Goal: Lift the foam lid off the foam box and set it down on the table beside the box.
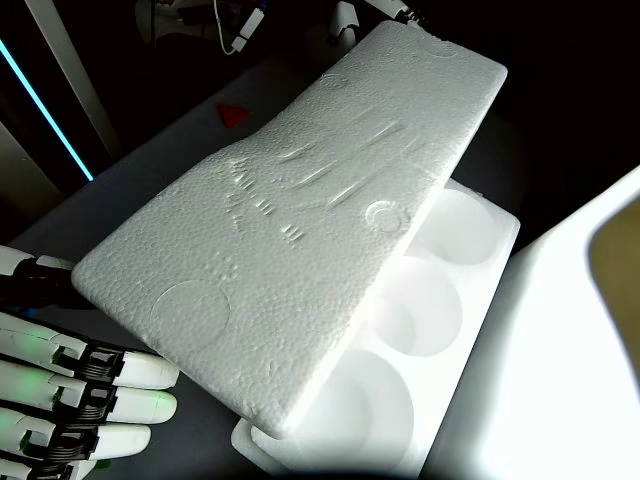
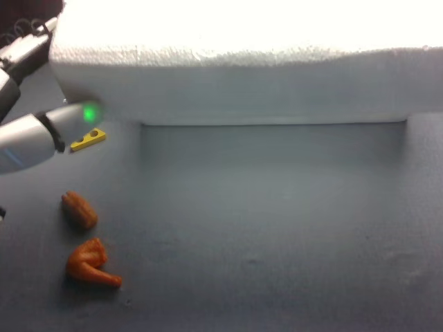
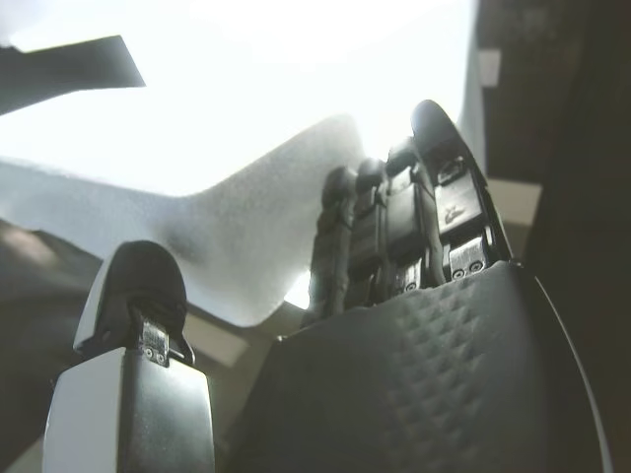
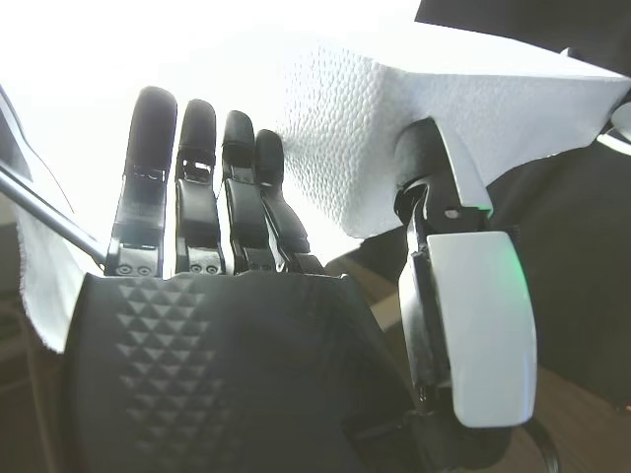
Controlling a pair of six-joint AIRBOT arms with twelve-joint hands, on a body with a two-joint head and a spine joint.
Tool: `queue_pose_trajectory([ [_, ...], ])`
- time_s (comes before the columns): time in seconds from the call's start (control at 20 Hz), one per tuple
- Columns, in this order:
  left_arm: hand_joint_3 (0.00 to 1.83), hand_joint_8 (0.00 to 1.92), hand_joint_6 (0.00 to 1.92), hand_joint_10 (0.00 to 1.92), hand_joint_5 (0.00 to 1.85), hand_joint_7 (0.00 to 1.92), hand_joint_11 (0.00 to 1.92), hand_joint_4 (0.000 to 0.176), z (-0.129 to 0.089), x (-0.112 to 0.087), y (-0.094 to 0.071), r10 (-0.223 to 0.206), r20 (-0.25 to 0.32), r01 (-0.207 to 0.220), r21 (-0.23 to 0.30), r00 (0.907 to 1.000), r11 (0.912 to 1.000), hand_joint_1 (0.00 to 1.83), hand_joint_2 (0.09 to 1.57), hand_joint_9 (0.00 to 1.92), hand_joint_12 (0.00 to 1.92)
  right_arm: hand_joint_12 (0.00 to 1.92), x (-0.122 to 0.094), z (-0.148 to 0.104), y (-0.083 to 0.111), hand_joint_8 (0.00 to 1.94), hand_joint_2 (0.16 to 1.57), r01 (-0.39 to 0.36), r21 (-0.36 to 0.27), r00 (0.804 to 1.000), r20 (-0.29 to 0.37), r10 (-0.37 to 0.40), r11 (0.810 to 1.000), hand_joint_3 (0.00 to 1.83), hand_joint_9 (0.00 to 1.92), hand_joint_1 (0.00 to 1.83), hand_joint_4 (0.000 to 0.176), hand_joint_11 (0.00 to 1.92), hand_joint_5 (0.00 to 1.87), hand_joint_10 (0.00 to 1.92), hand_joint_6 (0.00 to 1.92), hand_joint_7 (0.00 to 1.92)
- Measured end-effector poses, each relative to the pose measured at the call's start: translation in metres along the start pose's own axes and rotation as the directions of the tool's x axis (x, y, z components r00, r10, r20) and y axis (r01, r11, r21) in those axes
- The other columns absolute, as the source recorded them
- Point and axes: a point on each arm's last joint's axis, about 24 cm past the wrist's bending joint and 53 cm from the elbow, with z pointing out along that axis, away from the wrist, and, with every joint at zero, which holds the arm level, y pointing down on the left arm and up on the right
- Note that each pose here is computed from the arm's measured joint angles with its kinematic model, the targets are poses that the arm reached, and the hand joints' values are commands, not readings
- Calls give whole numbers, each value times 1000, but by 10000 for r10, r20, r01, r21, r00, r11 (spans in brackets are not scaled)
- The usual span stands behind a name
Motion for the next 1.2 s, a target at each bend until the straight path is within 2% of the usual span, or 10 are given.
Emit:
queue_pose_trajectory([
  [0.1, 1, 1, 0, 0, 203, 23, 0, 12, -6, 4, 3, 4, -133, -6, -113, 9999, 9999, 352, 1193, 2, 184, 1568, 5, -6, -3, 269, 1283, 49, 127, 9997, -246, -46, 9999, 2, 0, 532, 0, 0, 0, 319, 722, 22],
  [0.2, 0, 0, 0, 0, 180, 0, 0, 6, -12, 11, 6, -61, -329, 54, -226, 9994, 9997, 288, 1198, 0, 43, 921, 10, -12, -8, 86, 1267, 20, 306, 9990, -446, -7, 9995, 1, 0, 482, 0, 0, 60, 168, 460, 84],
  [0.25, 0, 0, 1, 0, 183, 0, 0, 8, -17, 15, 8, -120, -442, 105, -344, 9990, 9994, 284, 1199, 0, 8, 780, 13, -15, -11, 49, 1258, -26, 401, 9985, -550, 48, 9992, 0, 0, 473, 0, 0, 94, 176, 387, 107],
  [0.45, 3, 0, 2, 0, 176, 0, 0, 0, -31, 28, 16, -270, -789, 212, -728, 9965, 9971, 257, 1208, 0, 0, 884, 24, -26, -19, 4, 1253, -94, 774, 9959, -893, 164, 9970, 0, 0, 487, 0, 0, 182, 171, 188, 117],
  [0.5, 0, 0, 5, 0, 183, 0, 0, 0, -36, 29, 19, -306, -844, 238, -804, 9960, 9965, 250, 1191, 0, 0, 781, 27, -29, -22, 3, 1262, -125, 857, 9946, -1013, 212, 9962, 0, 0, 504, 0, 0, 201, 190, 99, 102],
  [0.7, 0, 0, 6, 0, 189, 0, 0, 0, -48, 38, 26, -692, -908, 602, -988, 9935, 9933, 240, 1184, 0, 0, 927, 34, -38, -33, 13, 1265, -267, 1173, 9909, -1281, 418, 9927, 0, 45, 475, 0, 0, 241, 224, 55, 157],
  [0.85, 0, 0, 3, 0, 184, 0, 11, 2, -50, 43, 31, -822, -978, 713, -1098, 9918, 9914, 221, 1186, 0, 5, 622, 42, -46, -43, 4, 1246, -380, 1508, 9872, -1474, 605, 9878, 0, 14, 471, 0, 0, 240, 113, 18, 93],
  [1.0, 0, 0, 0, 0, 173, 0, 7, 35, -52, 53, 39, -1114, -1140, 956, -1354, 9872, 9862, 229, 1182, 0, 7, 538, 45, -49, -52, 6, 1236, -592, 1758, 9865, -1400, 845, 9826, 0, 18, 475, 0, 0, 247, 93, 13, 95],
  [1.1, 0, 0, 1, 0, 173, 0, 0, 54, -53, 57, 43, -1231, -1232, 1042, -1499, 9847, 9832, 216, 1172, 0, 0, 813, 45, -50, -54, 3, 1233, -666, 1811, 9862, -1372, 922, 9812, 0, 36, 455, 0, 0, 260, 123, 7, 115],
  [1.2, 0, 0, 4, 0, 179, 0, 0, 44, -53, 60, 43, -1224, -1346, 1018, -1507, 9833, 9833, 234, 1174, 0, 0, 961, 48, -53, -58, 0, 1242, -732, 1953, 9857, -1352, 1008, 9780, 3, 45, 471, 0, 0, 268, 149, 7, 116],
])
